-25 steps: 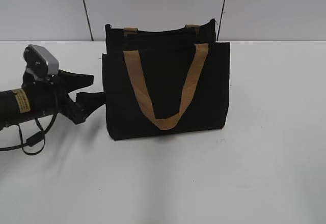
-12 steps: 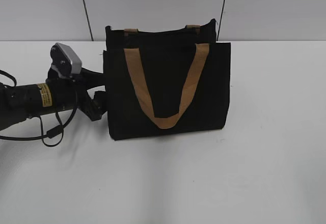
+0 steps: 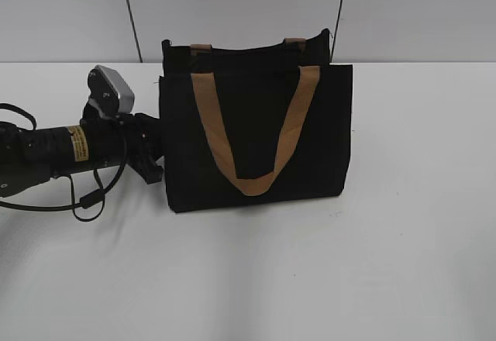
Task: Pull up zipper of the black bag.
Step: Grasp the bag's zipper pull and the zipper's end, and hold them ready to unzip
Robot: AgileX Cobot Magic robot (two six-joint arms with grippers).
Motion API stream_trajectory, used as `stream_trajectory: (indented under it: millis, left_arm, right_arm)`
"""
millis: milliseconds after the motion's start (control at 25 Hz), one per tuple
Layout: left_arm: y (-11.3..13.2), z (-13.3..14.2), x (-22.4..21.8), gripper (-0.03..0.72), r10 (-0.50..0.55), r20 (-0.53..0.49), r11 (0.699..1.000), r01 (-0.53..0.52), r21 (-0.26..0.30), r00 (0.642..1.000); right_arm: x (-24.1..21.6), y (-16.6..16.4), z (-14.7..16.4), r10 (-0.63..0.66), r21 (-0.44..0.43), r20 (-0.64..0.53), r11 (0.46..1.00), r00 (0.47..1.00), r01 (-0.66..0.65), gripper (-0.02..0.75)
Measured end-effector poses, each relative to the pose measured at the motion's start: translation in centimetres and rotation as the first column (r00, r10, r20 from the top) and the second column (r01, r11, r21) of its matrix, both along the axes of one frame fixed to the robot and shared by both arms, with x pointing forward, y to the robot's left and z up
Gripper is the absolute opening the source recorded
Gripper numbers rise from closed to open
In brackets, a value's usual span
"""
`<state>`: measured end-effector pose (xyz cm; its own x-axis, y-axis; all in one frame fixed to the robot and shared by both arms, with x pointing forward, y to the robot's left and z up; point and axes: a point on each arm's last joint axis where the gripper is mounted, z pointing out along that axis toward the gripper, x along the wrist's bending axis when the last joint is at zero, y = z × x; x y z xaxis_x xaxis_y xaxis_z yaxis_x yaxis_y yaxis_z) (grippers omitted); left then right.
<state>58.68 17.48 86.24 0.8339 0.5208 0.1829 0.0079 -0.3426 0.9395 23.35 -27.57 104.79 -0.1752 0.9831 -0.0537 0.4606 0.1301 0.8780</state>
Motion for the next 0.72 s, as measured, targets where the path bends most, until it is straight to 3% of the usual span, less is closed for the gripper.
stream_trajectory:
  millis: [120, 280, 560, 720]
  left_arm:
    - [0.0, 0.0, 0.0, 0.055, 0.005, -0.019, 1.0, -0.005, -0.009, 1.0]
    - [0.1, 0.9, -0.1, 0.026, 0.038, -0.127, 0.999, -0.041, -0.024, 0.991]
    - [2.0, 5.4, 0.0, 0.024, 0.147, -0.247, 0.987, -0.158, -0.026, 0.958]
    - [3.3, 8.6, -1.0, 0.024, 0.203, -0.227, 0.976, -0.215, -0.033, 0.953]
  right_arm:
    - [0.0, 0.0, 0.0, 0.0, 0.0, 0.0, 1.0, 1.0, 0.0, 0.527]
    - [0.0, 0.0, 0.0, 0.0, 0.0, 0.001, 1.0, 1.0, 0.0, 0.527]
    - [0.0, 0.0, 0.0, 0.0, 0.0, 0.001, 1.0, 1.0, 0.0, 0.527]
    - [0.0, 0.0, 0.0, 0.0, 0.0, 0.001, 1.0, 1.0, 0.0, 0.527]
